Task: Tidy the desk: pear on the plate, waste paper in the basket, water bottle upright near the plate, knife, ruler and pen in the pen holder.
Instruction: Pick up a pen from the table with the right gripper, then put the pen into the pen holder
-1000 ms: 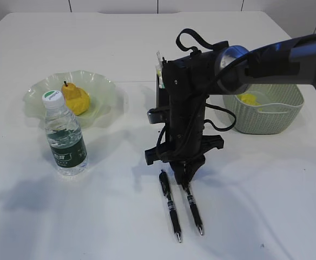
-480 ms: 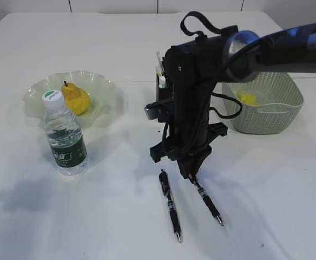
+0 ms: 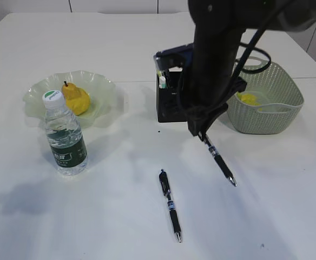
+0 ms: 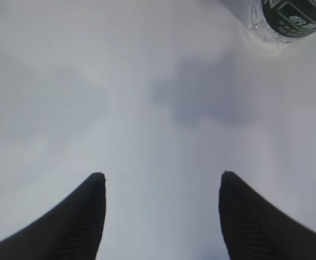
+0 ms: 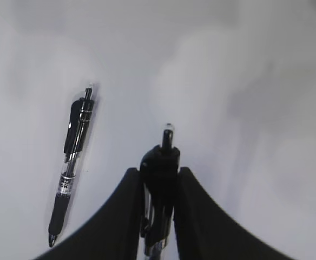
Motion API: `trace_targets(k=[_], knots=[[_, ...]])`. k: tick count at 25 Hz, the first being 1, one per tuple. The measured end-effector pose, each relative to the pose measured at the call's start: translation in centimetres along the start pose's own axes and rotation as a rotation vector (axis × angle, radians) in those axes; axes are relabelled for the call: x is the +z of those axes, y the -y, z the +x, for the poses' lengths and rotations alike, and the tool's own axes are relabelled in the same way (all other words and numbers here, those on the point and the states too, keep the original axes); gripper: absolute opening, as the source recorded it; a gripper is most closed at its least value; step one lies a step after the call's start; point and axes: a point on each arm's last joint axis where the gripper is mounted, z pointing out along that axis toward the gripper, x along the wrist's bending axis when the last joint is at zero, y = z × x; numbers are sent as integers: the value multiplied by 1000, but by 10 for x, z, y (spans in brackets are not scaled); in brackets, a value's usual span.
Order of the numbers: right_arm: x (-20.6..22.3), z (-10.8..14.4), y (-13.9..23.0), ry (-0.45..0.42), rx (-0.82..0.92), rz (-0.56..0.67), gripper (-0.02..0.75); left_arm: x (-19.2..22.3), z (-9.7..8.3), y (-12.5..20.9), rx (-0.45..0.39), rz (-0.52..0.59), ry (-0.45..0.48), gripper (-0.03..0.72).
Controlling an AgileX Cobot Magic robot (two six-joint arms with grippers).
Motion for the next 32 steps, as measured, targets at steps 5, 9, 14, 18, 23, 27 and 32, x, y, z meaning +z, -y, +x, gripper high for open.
trace_targets(k=[5, 9, 14, 18, 23, 27, 32], knots=[[-57, -28, 9, 14, 53, -152, 134, 0, 0, 0, 0, 5, -1, 466], [-93, -57, 14, 39, 99, -312, 134, 0, 0, 1, 0, 8, -1, 466], [-105, -67, 6, 50, 106, -473, 134, 0, 0, 1, 0, 10, -1, 466], [-104, -66, -11, 39, 102, -622, 134, 0, 0, 1, 0, 10, -1, 466], [-91, -66, -33, 36, 92, -770, 134, 0, 0, 1, 0, 11, -1, 466], [-76, -66, -53, 32, 83, -894, 133, 0, 0, 1, 0, 12, -1, 466], [-53, -65, -71, 26, 75, -995, 134, 0, 0, 1, 0, 12, -1, 466]])
